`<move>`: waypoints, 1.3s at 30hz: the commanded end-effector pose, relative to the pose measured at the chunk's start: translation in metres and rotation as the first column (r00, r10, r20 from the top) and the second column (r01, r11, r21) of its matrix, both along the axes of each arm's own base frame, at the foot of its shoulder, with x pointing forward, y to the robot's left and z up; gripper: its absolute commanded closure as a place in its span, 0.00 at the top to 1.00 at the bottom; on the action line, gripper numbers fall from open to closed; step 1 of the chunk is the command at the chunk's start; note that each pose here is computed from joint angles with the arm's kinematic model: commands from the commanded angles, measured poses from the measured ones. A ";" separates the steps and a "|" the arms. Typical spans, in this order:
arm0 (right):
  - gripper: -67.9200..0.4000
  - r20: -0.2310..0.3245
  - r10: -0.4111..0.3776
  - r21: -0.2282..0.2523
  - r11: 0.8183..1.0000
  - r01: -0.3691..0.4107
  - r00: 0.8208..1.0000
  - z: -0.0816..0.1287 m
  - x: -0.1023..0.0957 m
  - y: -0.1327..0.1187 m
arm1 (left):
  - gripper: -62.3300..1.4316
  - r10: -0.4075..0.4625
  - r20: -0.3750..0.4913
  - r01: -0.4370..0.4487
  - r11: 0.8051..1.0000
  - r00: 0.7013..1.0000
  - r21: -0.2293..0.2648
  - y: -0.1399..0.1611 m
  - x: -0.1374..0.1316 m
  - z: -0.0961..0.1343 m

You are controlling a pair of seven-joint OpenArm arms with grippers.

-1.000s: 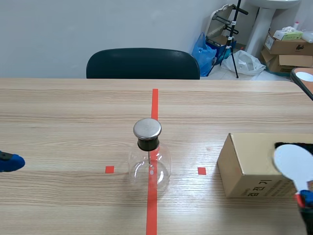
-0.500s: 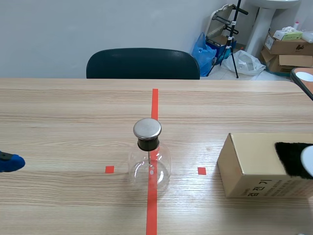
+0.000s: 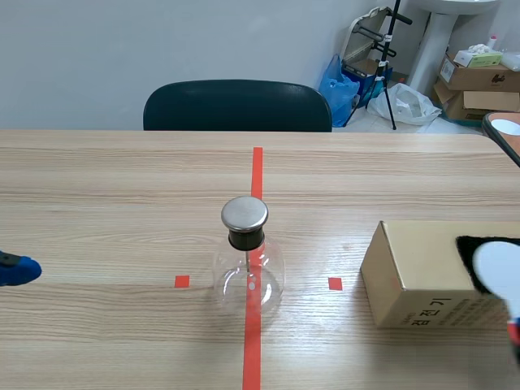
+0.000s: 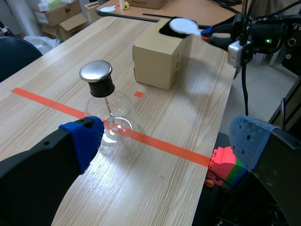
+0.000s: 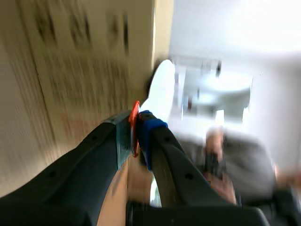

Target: Do the electroscope experiment

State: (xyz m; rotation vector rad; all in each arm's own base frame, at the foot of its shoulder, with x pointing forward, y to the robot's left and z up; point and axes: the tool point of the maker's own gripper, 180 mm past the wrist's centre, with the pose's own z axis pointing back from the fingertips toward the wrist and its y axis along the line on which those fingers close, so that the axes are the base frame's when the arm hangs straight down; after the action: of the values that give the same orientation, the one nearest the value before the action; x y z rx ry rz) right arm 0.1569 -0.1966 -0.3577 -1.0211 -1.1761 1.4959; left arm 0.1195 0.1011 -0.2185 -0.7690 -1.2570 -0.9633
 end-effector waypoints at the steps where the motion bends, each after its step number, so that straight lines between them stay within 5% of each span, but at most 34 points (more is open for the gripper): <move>1: 0.02 0.046 -0.067 -0.030 0.997 0.069 0.997 0.007 0.001 -0.014 | 0.91 0.007 0.013 -0.006 0.999 1.000 -0.032 -0.001 0.002 0.007; 3: 0.02 0.059 -0.201 -0.049 0.978 0.204 0.978 0.009 0.000 -0.039 | 0.91 0.006 0.013 -0.006 0.999 1.000 -0.032 -0.001 0.002 0.007; 5: 0.02 0.061 -0.238 -0.059 0.969 0.241 0.969 0.009 -0.001 -0.046 | 0.91 0.006 0.013 -0.006 0.999 1.000 -0.031 -0.001 0.002 0.007; 8: 0.02 0.035 -0.054 -0.036 0.998 0.055 0.998 0.006 -0.002 -0.012 | 0.91 0.007 0.013 -0.006 0.999 1.000 -0.031 -0.001 0.002 0.007; 10: 0.02 0.030 0.008 -0.019 1.000 -0.008 1.000 0.005 -0.005 -0.001 | 0.91 0.007 0.013 -0.006 0.999 1.000 -0.031 -0.001 0.002 0.007; 13: 0.02 0.049 -0.178 -0.039 0.983 0.180 0.983 0.008 -0.003 -0.034 | 0.91 0.006 0.013 -0.006 0.999 1.000 -0.031 -0.001 0.002 0.007; 15: 0.02 0.055 -0.232 -0.055 0.970 0.235 0.971 0.009 -0.003 -0.045 | 0.91 0.006 0.013 -0.006 0.999 1.000 -0.031 -0.001 0.002 0.007; 18: 0.02 0.036 -0.057 -0.036 0.998 0.058 0.998 0.006 -0.003 -0.013 | 0.91 0.007 0.013 -0.006 0.999 1.000 -0.031 -0.001 0.002 0.007; 20: 0.02 0.033 0.002 -0.023 1.000 -0.001 0.999 0.006 -0.004 -0.003 | 0.91 0.007 0.013 -0.006 0.999 1.000 -0.031 -0.001 0.002 0.007; 24: 0.02 0.059 -0.226 -0.053 0.972 0.229 0.972 0.010 -0.002 -0.045 | 0.91 0.006 0.013 -0.006 0.999 1.000 -0.031 -0.001 0.002 0.007; 25: 0.02 0.060 -0.234 -0.059 0.969 0.238 0.970 0.010 -0.002 -0.047 | 0.91 0.006 0.013 -0.006 0.999 1.000 -0.031 -0.001 0.002 0.007; 30: 0.02 0.038 -0.019 -0.032 0.999 0.020 0.999 0.006 -0.002 -0.007 | 0.91 0.007 0.013 -0.006 0.999 1.000 -0.032 -0.001 0.002 0.007; 35: 0.02 0.067 -0.239 -0.059 0.968 0.243 0.969 0.011 0.000 -0.047 | 0.91 0.006 0.013 -0.006 0.999 1.000 -0.031 -0.001 0.002 0.007; 39: 0.02 0.038 -0.029 -0.039 0.999 0.030 0.999 0.006 -0.001 -0.008 | 0.91 0.006 0.013 -0.006 0.999 1.000 -0.032 -0.001 0.002 0.007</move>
State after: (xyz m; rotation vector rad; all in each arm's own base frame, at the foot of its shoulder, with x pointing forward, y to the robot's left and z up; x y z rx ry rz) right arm 0.1532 -0.2139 -0.3583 -1.0659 -1.1030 1.4530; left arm 0.1195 0.1012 -0.2185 -0.7688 -1.2567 -0.9634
